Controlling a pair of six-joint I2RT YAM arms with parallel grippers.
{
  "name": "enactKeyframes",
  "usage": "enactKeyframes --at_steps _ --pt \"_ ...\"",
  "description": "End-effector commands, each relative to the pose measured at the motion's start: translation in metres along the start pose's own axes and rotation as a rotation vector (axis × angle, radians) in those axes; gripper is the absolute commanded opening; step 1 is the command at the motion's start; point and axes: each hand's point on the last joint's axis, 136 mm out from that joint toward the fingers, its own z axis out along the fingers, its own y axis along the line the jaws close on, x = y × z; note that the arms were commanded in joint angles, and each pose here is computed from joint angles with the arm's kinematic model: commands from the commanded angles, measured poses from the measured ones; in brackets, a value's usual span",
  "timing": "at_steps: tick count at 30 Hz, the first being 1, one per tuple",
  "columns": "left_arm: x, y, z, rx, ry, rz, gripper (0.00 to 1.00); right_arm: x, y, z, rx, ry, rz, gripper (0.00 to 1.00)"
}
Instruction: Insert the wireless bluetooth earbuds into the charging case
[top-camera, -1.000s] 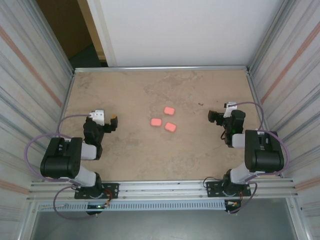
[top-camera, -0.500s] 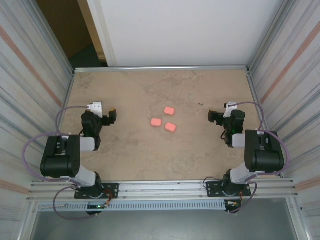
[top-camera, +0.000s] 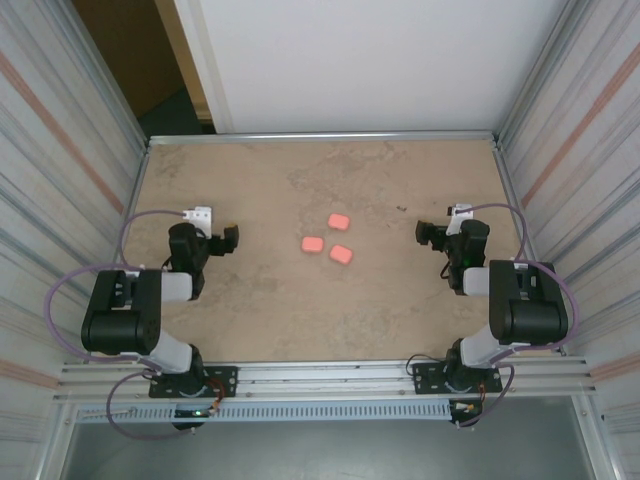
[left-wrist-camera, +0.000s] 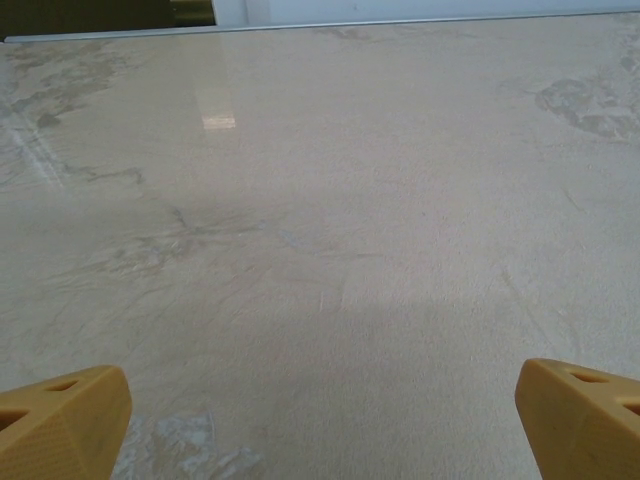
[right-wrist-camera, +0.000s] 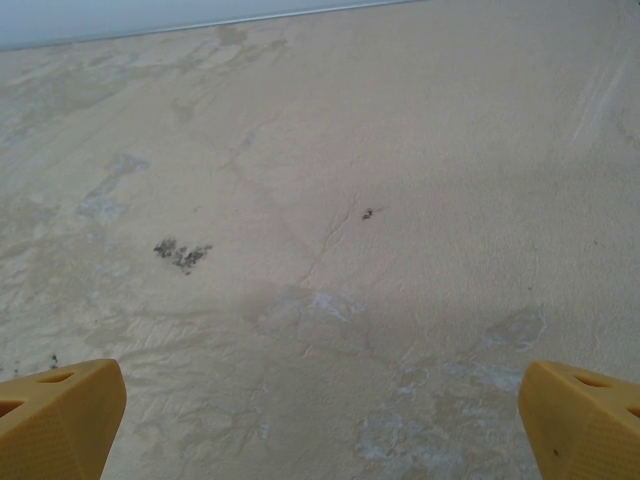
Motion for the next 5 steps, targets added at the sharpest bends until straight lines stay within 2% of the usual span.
enactKeyframes --at_steps 1,5 --pt "-0.0082 0.0016 0.0031 -0.009 -0.015 0.021 0.99 -0.0025 -0.0019 0.0032 0.012 0.004 0.009 1.0" --pt "-0.0084 0.0017 0.003 -0.009 -0.016 0.021 0.99 -0.0032 -0.0025 0.0027 0.014 0.0 0.009 1.0"
